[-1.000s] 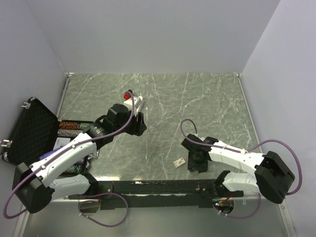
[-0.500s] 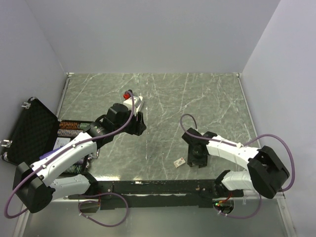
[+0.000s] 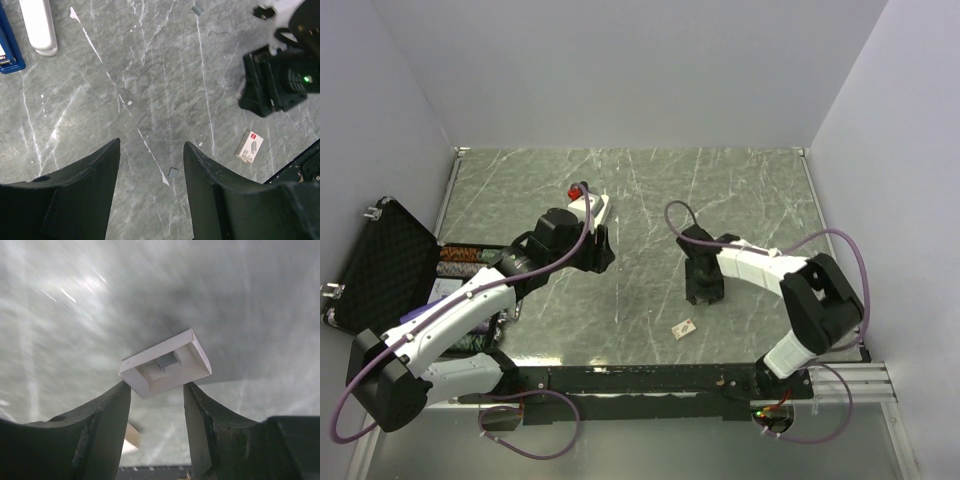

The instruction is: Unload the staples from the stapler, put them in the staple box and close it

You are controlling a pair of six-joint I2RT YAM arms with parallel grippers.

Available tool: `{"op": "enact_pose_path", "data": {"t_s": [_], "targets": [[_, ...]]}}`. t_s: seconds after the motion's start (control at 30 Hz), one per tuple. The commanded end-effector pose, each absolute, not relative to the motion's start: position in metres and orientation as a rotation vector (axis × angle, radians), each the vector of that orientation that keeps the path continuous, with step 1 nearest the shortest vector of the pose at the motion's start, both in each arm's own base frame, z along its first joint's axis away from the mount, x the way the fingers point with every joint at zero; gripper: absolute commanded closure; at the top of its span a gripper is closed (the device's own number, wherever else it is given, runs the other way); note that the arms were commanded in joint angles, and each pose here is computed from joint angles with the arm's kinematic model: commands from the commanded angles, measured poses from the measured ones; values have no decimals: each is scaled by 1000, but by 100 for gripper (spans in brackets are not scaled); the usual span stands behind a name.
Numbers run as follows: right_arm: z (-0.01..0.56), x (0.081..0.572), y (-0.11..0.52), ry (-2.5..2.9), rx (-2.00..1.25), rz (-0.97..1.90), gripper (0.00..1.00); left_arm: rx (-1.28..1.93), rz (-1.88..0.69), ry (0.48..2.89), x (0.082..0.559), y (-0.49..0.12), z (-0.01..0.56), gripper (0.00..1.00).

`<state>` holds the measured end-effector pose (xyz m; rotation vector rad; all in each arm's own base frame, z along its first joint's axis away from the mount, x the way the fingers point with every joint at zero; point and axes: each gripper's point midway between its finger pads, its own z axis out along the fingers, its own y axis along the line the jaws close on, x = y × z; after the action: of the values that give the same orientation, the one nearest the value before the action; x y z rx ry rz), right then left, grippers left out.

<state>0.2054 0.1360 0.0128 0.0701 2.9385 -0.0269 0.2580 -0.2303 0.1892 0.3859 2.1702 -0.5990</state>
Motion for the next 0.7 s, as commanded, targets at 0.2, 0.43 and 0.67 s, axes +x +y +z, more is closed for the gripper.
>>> {"op": "enact_pose_path", "data": {"t_s": [0.2, 0.43, 0.67], "targets": [[37, 284, 167, 2826, -68, 20, 47, 360, -642, 2119, 264, -231, 203, 43], [108, 287, 156, 2733, -111, 5, 44, 360, -658, 2120, 264, -232, 203, 43], [144, 327, 154, 2644, -112, 54, 38, 351, -665, 2116, 265, -230, 205, 43]]}}
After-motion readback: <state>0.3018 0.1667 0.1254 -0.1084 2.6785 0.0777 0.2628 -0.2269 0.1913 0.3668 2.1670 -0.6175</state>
